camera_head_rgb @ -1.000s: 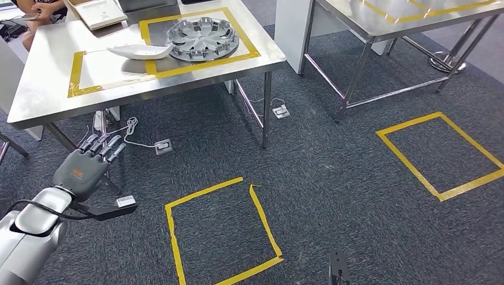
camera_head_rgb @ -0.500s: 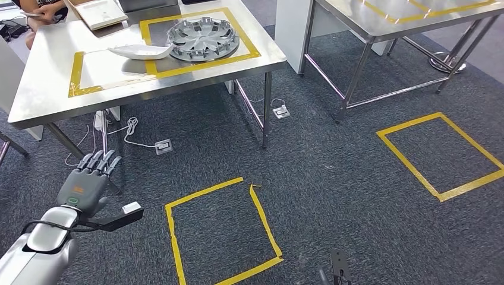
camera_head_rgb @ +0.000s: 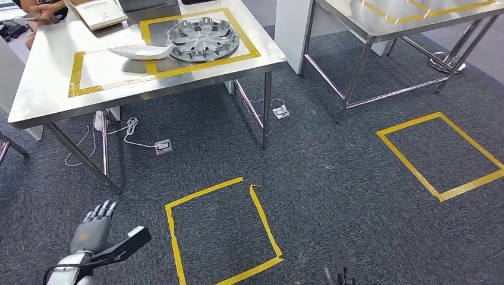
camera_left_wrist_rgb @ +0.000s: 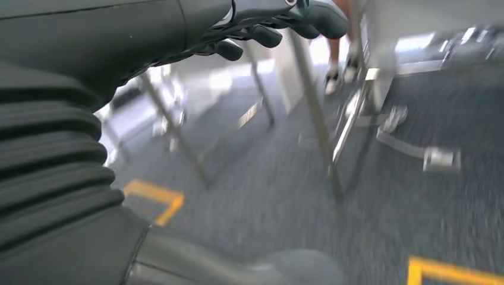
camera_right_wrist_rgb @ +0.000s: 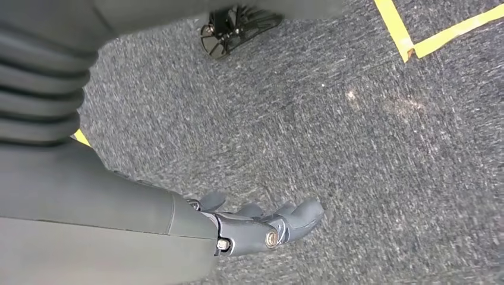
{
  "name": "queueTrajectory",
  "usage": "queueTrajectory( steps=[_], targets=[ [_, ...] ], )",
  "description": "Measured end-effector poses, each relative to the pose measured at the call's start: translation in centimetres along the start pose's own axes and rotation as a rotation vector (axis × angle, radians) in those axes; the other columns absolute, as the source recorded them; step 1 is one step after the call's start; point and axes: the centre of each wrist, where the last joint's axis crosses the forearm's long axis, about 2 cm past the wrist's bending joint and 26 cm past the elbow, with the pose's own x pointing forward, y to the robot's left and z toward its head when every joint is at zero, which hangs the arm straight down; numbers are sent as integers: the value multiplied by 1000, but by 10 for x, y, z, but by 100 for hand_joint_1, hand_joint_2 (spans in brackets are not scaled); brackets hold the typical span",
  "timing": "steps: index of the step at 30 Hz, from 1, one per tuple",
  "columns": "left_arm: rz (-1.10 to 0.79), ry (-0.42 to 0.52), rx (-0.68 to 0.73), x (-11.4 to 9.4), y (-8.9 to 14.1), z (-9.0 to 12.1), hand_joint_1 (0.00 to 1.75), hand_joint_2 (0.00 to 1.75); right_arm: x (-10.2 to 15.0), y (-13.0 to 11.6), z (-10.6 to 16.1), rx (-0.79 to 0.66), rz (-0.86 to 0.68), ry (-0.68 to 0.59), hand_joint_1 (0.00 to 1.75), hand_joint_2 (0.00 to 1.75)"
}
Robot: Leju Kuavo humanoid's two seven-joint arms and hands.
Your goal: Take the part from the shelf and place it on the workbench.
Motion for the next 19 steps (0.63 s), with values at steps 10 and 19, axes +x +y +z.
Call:
queueTrajectory(
  steps=[10,19],
  targets=[
    [341,178,-185,5,-69,47,0,0,-1,-11,1,-5,74,16,0,0],
    [624,347,-337,11,-123,96,0,0,-4,-19,2,-4,131,35,0,116]
  ],
)
